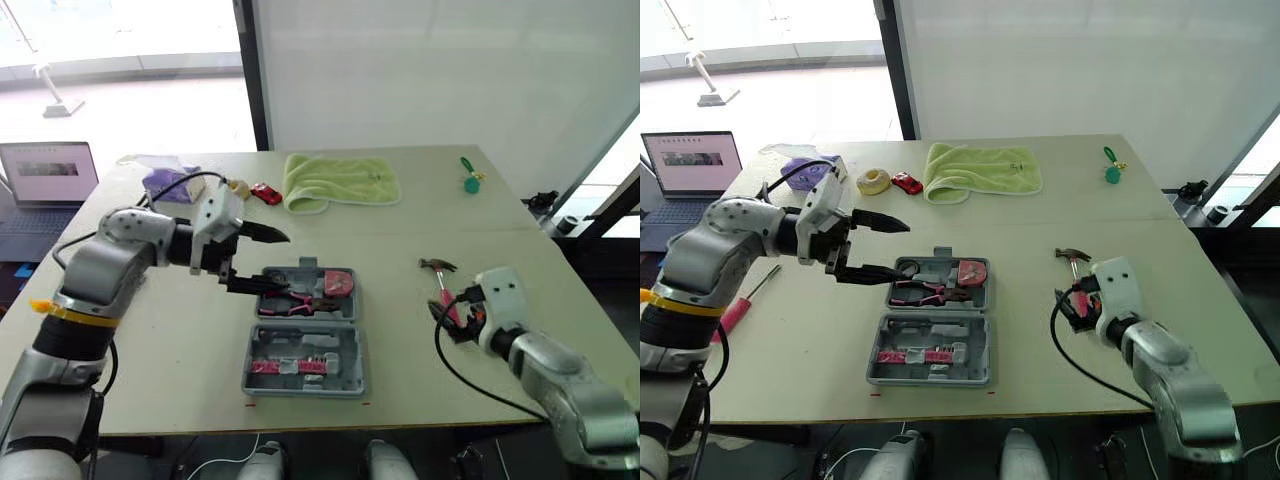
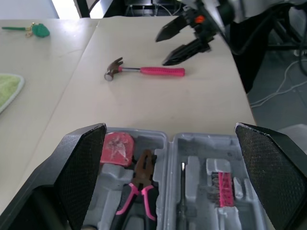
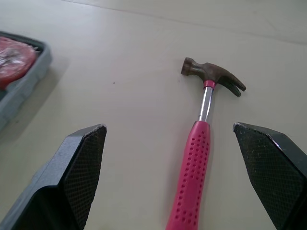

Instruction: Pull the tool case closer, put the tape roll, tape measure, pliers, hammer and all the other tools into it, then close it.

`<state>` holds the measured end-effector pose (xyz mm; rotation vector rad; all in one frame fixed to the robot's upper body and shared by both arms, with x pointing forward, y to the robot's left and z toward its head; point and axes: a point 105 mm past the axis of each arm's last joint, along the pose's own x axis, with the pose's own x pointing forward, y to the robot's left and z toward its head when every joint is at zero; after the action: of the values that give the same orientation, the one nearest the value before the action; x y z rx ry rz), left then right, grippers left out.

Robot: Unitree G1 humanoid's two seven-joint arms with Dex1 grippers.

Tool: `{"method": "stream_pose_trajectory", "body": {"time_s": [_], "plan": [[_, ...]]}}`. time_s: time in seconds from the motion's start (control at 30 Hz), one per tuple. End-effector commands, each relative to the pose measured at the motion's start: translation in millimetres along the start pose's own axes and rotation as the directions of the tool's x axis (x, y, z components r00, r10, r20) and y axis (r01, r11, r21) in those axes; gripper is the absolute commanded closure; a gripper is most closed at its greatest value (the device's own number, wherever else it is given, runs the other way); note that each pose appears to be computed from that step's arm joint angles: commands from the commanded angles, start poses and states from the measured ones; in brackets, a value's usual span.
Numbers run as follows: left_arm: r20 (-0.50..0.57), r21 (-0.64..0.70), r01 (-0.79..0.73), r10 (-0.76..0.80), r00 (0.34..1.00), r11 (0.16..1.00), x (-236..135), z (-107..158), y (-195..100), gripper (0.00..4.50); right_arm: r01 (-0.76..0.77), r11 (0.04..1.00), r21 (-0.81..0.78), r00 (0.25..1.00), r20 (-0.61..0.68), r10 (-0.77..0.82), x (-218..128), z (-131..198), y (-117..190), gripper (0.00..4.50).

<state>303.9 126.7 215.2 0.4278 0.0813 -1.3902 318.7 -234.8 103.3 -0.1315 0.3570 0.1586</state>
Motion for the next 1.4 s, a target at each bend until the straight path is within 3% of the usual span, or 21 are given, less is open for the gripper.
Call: {"method": "stream_pose_trajectory", "body": {"time_s": [0.03,0.37,0.53,0.67,0.83,1.0,1.3,1.4], "plan": [[-0.002,0.039,-0.081,0.081,0.997,0.996,-15,11,-2,0.0,0.063,0.994,0.085,0.997,-0.052,-0.058,27,1,-24,0.04],[-0.032,0.009,-0.218,0.218,0.975,0.976,-27,3,-19,0.0,0.081,0.972,0.219,0.981,-0.19,-0.039,88,-22,-40,0.04],[-0.077,0.008,-0.26,0.26,0.962,0.965,-30,-5,-18,0.0,0.059,0.977,0.207,0.976,-0.219,-0.013,92,-27,-31,2.27],[-0.078,0.006,-0.269,0.268,0.96,0.963,-28,-8,-15,0.0,0.033,0.975,0.22,0.977,-0.214,0.015,85,-24,-22,4.43],[-0.068,0.003,-0.248,0.247,0.967,0.969,-22,-9,-14,0.0,0.015,0.972,0.236,0.98,-0.198,0.033,66,-18,-6,4.48],[-0.061,0.001,-0.239,0.239,0.969,0.971,-16,-15,-9,0.0,0.031,0.953,0.301,0.981,-0.192,0.029,36,-20,29,4.48],[-0.037,-0.009,-0.196,0.196,0.98,0.98,-1,-21,-12,0.0,0.043,0.96,0.278,0.971,-0.238,0.026,19,-37,60,4.48],[-0.023,-0.007,-0.194,0.194,0.981,0.981,1,-21,-12,0.0,0.008,0.962,0.273,0.978,-0.203,0.049,13,-25,59,3.13]]}}
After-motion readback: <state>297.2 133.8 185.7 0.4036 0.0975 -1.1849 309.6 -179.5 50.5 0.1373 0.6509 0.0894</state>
